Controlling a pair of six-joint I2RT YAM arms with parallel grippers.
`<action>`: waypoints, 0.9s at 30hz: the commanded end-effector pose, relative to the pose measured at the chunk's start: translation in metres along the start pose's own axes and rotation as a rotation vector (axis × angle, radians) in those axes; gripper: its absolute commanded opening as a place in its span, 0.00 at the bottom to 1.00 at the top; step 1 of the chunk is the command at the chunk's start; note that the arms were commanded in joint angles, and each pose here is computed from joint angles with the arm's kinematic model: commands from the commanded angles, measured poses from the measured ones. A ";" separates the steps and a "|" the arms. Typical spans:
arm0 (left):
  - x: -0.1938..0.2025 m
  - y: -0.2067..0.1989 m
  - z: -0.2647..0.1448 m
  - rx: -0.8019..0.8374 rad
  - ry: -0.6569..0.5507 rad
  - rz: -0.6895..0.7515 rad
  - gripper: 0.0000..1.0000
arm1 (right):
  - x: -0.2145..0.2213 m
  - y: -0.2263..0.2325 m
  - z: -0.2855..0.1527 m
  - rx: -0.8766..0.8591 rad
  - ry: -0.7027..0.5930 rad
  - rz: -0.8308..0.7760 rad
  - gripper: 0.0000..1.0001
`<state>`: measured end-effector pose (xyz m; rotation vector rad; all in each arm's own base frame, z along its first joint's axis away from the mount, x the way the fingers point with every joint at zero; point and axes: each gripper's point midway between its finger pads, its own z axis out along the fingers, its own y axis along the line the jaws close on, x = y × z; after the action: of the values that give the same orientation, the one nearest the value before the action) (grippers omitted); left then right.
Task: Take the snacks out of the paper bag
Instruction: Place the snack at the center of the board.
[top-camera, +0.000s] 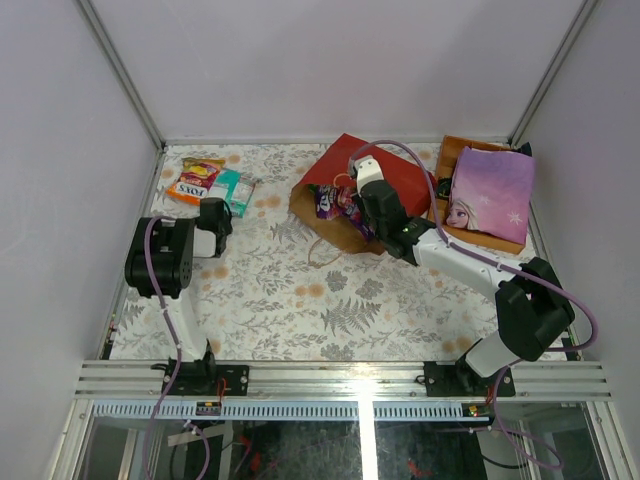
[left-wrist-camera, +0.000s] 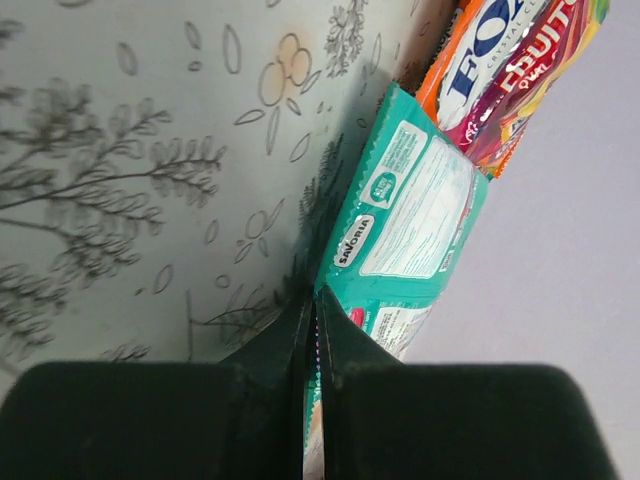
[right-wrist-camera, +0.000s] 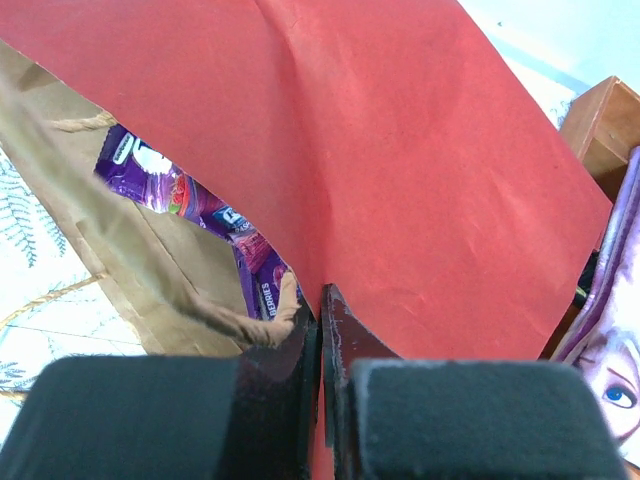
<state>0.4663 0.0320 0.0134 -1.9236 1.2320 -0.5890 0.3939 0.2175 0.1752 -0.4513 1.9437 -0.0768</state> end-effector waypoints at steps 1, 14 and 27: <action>-0.003 -0.010 0.015 0.010 -0.060 -0.064 0.00 | 0.002 -0.003 -0.003 -0.005 -0.001 0.022 0.00; -0.001 -0.028 0.041 -0.027 -0.133 -0.153 0.00 | 0.006 -0.003 -0.002 0.000 0.009 0.004 0.00; 0.038 -0.023 0.035 -0.085 0.057 -0.132 1.00 | 0.006 -0.002 -0.002 -0.005 0.011 0.002 0.00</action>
<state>0.5359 0.0389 0.0430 -1.9996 1.0131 -0.7071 0.3909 0.2169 0.1681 -0.4664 1.9567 -0.0751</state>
